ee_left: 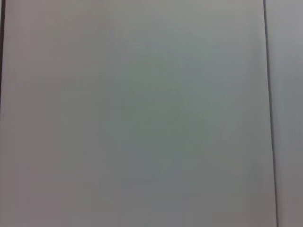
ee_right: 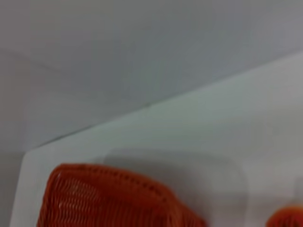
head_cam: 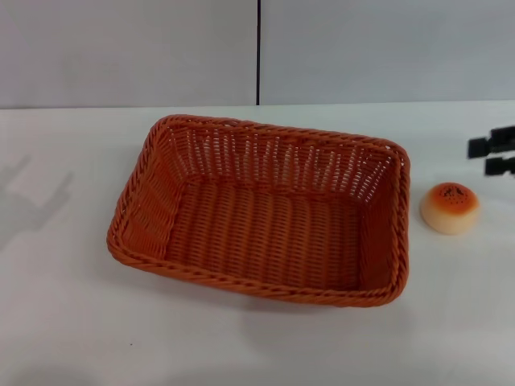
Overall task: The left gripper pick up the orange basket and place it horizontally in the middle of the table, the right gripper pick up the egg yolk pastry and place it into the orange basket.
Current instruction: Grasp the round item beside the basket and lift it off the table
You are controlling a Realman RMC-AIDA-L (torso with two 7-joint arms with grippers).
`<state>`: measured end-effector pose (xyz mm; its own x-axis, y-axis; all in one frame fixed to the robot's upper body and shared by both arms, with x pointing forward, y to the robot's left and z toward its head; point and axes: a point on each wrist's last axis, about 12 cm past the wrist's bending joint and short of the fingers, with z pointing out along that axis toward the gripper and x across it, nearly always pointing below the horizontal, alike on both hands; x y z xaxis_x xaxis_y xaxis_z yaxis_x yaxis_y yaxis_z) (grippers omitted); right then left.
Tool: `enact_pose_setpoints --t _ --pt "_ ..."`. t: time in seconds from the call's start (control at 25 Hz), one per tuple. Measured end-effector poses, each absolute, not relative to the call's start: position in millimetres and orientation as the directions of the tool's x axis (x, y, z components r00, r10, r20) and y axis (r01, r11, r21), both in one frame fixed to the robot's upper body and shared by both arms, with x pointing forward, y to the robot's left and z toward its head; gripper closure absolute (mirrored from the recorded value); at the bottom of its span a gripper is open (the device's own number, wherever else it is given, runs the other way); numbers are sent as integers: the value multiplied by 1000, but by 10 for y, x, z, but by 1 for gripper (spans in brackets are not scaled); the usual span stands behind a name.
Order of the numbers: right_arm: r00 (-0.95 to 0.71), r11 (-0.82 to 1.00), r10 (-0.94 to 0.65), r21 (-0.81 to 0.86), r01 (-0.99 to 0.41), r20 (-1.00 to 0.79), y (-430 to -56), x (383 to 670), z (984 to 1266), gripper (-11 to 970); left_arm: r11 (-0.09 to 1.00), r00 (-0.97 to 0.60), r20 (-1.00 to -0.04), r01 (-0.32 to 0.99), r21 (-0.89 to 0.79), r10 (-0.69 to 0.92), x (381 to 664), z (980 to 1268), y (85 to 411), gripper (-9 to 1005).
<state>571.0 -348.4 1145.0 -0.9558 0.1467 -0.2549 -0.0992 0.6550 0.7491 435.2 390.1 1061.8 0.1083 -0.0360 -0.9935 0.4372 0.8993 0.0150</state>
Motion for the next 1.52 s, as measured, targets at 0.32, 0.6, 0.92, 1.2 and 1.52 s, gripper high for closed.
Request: enact_pose_setpoints --t 0.32,0.6,0.92,1.2,1.52 --pt "-960 612 235 791 22 -155 -3484 5552 11149 378 905 98 -995 424 15 -30 4276 10596 3939 182" --pt "-942 594 318 797 110 -107 -3726 5338 11125 380 909 101 -995 416 23 -21 4282 10591 3943 183" --pt "-943 653 322 741 159 -81 -3798 5319 11069 381 904 111 -994 426 27 -22 4409 10616 3894 183" --pt "-941 716 308 685 133 -139 -3814 5469 10999 381 904 104 -994 428 18 -29 4437 10582 3852 183" --pt "-945 739 271 668 82 -185 -3666 5667 10909 381 907 95 -995 421 14 -28 4401 10537 3843 183"
